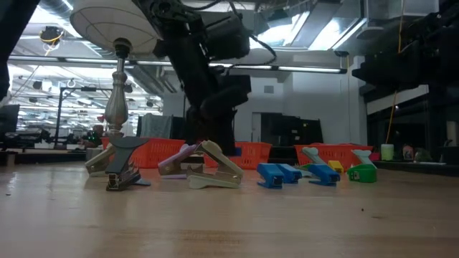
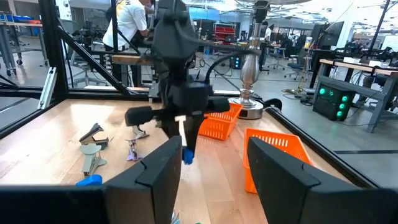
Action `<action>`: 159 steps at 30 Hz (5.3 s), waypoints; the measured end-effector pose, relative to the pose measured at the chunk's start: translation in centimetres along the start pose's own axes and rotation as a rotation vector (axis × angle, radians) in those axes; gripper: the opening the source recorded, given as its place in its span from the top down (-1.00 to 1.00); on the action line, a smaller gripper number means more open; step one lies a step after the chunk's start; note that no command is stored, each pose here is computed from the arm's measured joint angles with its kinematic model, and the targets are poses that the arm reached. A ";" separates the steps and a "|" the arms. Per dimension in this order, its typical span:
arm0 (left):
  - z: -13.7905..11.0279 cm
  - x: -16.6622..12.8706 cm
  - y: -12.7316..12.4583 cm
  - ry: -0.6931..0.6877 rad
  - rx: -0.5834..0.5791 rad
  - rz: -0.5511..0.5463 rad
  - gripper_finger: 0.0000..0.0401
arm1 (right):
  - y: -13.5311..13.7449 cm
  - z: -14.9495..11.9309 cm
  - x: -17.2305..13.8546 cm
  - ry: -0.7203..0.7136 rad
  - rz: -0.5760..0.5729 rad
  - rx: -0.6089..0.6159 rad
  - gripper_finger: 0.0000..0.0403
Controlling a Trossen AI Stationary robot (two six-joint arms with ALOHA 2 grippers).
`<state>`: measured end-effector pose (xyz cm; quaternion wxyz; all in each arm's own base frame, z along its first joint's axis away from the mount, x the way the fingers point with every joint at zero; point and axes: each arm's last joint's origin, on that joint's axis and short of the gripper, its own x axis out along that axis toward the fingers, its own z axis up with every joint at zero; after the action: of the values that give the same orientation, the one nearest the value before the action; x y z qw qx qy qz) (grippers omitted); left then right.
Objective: Pick and place Stapler, Stapler remover, tape
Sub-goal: Put the blue stapler into the middle orange bin, then put the purple staple remover into the left orange bin
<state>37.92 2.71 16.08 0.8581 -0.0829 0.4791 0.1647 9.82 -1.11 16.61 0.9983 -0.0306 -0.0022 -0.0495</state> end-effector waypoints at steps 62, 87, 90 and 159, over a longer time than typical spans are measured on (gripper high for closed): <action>3.7 0.3 11.8 -0.256 -0.352 0.277 0.67 | 0.0 0.0 0.0 0.000 0.000 0.000 0.07; 3.6 1.7 11.9 -0.257 -0.300 0.272 0.43 | 0.0 0.0 0.0 0.000 0.001 0.000 0.07; 3.7 1.7 11.9 -0.265 -0.289 0.272 0.37 | 0.0 0.0 0.0 0.000 0.000 0.000 0.07; -4.8 -7.5 -5.6 0.277 0.031 -0.138 -0.13 | 0.0 0.0 0.0 0.000 0.001 0.000 0.06</action>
<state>32.43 -5.44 19.84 0.7944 -0.1243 0.5884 0.0850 9.83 -1.10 16.61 0.9983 -0.0306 -0.0021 -0.0491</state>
